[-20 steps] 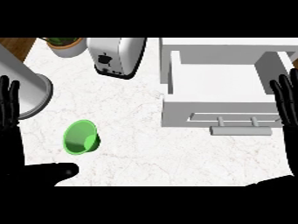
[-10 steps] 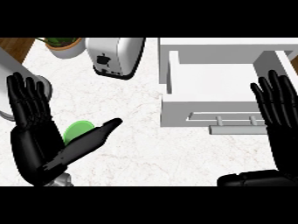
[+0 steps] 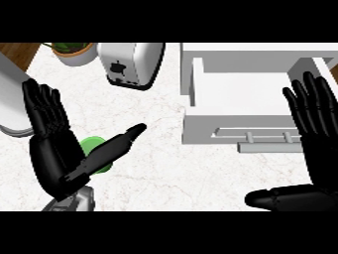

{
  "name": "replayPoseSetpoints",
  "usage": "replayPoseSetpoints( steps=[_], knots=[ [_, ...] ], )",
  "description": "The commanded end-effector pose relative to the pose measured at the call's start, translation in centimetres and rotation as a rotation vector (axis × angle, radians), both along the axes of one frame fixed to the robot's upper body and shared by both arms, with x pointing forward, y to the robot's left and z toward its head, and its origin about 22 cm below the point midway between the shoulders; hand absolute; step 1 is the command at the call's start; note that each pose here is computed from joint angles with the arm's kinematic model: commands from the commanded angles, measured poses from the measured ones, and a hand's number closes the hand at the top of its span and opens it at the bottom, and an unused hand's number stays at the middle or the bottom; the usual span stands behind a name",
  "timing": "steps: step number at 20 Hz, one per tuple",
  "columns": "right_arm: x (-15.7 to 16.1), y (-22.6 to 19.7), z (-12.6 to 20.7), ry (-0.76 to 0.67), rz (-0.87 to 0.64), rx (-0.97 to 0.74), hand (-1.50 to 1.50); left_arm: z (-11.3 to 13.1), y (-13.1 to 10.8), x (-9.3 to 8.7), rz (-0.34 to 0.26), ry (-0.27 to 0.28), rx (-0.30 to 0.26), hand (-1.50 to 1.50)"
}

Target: Pick up the cup, place it into the drawer and close the drawer

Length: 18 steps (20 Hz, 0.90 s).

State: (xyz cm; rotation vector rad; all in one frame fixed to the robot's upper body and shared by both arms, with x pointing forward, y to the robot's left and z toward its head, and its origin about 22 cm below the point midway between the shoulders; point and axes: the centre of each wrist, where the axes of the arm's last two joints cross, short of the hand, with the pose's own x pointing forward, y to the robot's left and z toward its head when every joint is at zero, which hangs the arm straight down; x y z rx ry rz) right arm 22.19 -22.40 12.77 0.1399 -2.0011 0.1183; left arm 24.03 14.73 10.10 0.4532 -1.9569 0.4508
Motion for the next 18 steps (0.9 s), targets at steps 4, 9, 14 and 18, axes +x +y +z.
replayPoseSetpoints(
  steps=[4,9,14,18],
  knots=[
    [1.1,-1.5,-0.1,0.01,-0.011,0.0,-1.5,-1.0,0.0,-0.5,0.04,0.017,-0.01,-1.5],
    [0.6,-0.4,0.9,-0.001,-0.019,-0.008,-1.5,-2.9,0.9,0.7,0.06,0.058,-0.036,-1.5],
    [1.0,-0.1,0.8,-0.01,-0.02,0.003,-1.5,-3.4,0.7,-1.0,0.047,0.124,-0.062,-1.5],
    [-0.1,-0.5,0.3,0.002,-0.022,-0.009,-1.5,-5.4,3.4,-3.5,0.099,0.138,-0.066,-1.5]
  ],
)
